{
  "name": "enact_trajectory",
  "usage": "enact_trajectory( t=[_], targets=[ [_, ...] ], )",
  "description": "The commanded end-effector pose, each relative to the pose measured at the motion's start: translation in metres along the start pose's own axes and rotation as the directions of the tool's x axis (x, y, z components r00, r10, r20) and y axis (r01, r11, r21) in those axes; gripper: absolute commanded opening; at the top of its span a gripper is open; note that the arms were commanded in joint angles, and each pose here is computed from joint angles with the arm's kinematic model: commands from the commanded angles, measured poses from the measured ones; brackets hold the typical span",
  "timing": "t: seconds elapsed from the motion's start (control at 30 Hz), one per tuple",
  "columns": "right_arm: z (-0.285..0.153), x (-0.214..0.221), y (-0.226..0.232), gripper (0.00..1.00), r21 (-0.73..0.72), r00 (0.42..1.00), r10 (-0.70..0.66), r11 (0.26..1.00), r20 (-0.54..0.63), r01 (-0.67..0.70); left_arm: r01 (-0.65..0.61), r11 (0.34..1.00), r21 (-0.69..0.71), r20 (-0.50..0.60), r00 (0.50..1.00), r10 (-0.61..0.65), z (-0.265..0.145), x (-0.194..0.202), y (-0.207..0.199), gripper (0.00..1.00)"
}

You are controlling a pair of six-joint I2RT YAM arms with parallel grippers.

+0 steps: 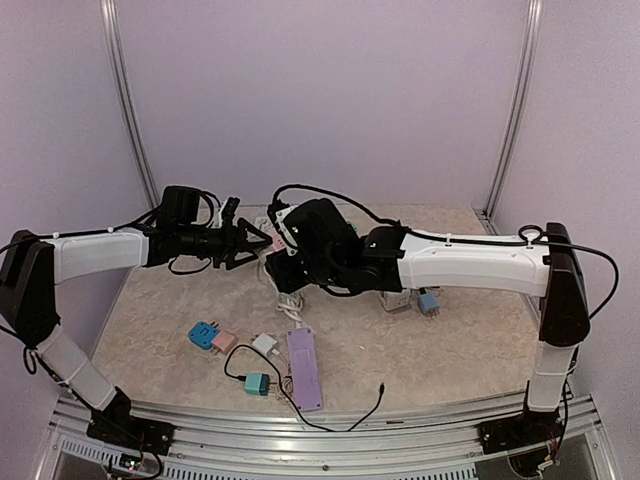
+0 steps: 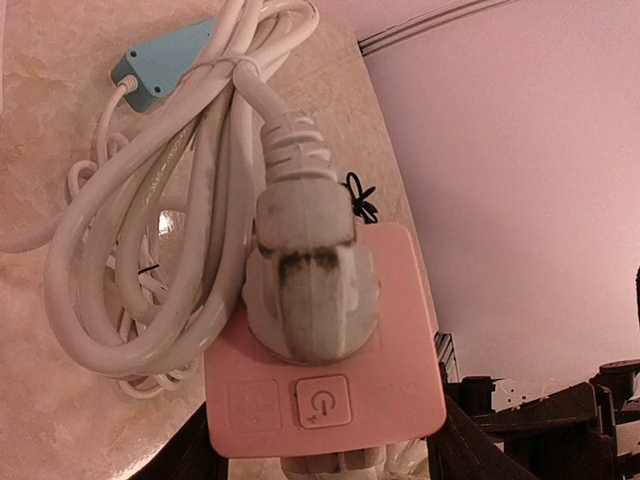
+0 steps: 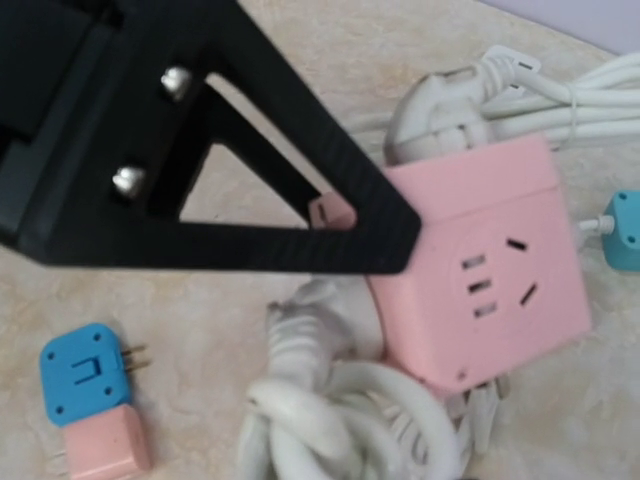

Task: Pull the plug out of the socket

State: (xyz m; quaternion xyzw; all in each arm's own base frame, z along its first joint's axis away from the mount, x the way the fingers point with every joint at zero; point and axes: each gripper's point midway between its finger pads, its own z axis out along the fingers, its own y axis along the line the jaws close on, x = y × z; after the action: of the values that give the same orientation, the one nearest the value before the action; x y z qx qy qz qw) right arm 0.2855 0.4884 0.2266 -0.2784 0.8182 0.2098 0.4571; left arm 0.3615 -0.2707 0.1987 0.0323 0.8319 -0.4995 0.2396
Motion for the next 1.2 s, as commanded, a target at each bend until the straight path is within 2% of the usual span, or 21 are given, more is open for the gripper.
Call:
enact_trajectory(
  t=[0.0,0.07,0.17,0.27,0.67,0.73,0.8,0.87,1.03,1.17],
  targets=[
    [0.007,-0.003,0.009,0.53,-0.027,1.0,-0.027,0.999,-0.008,0.027,-0.122,0.987,0.1,0.071,0.991,0.115,-0.012,-0.019,-0.041,0.31],
    [0.009,-0.004,0.007,0.53,-0.031,1.0,-0.024,0.999,-0.009,0.023,-0.124,0.987,0.102,0.073,0.99,0.117,-0.013,-0.02,-0.042,0.3],
    [0.013,-0.003,-0.004,0.62,-0.01,1.0,-0.013,1.0,-0.022,0.013,-0.127,0.987,0.1,0.073,0.99,0.12,-0.013,-0.02,-0.042,0.3],
    [0.013,-0.004,-0.01,0.65,-0.003,1.0,-0.016,1.0,-0.018,0.016,-0.128,0.987,0.098,0.073,0.99,0.121,-0.013,-0.02,-0.042,0.3],
    [0.02,-0.006,-0.005,0.54,-0.09,0.996,-0.081,0.993,-0.024,0.079,-0.148,0.984,0.101,0.055,0.988,0.143,-0.01,-0.017,-0.047,0.3],
    [0.02,-0.008,-0.008,0.55,-0.08,0.996,-0.083,0.993,-0.021,0.081,-0.151,0.983,0.102,0.049,0.988,0.147,-0.009,-0.016,-0.048,0.3],
    [0.02,-0.009,-0.014,0.62,-0.062,0.996,-0.087,0.994,-0.023,0.085,-0.149,0.984,0.099,0.045,0.988,0.145,-0.008,-0.015,-0.047,0.3],
    [0.019,-0.01,-0.018,0.64,-0.059,0.996,-0.09,0.994,-0.021,0.089,-0.15,0.984,0.1,0.047,0.988,0.146,-0.008,-0.016,-0.047,0.3],
    [0.019,-0.01,-0.009,0.57,-0.13,0.99,-0.142,0.982,-0.021,0.138,-0.152,0.983,0.104,0.041,0.988,0.148,-0.007,-0.016,-0.048,0.3],
    [0.021,-0.006,-0.001,0.45,-0.175,0.984,-0.174,0.97,-0.034,0.166,-0.151,0.983,0.105,0.036,0.988,0.148,-0.006,-0.015,-0.048,0.3]
  ],
)
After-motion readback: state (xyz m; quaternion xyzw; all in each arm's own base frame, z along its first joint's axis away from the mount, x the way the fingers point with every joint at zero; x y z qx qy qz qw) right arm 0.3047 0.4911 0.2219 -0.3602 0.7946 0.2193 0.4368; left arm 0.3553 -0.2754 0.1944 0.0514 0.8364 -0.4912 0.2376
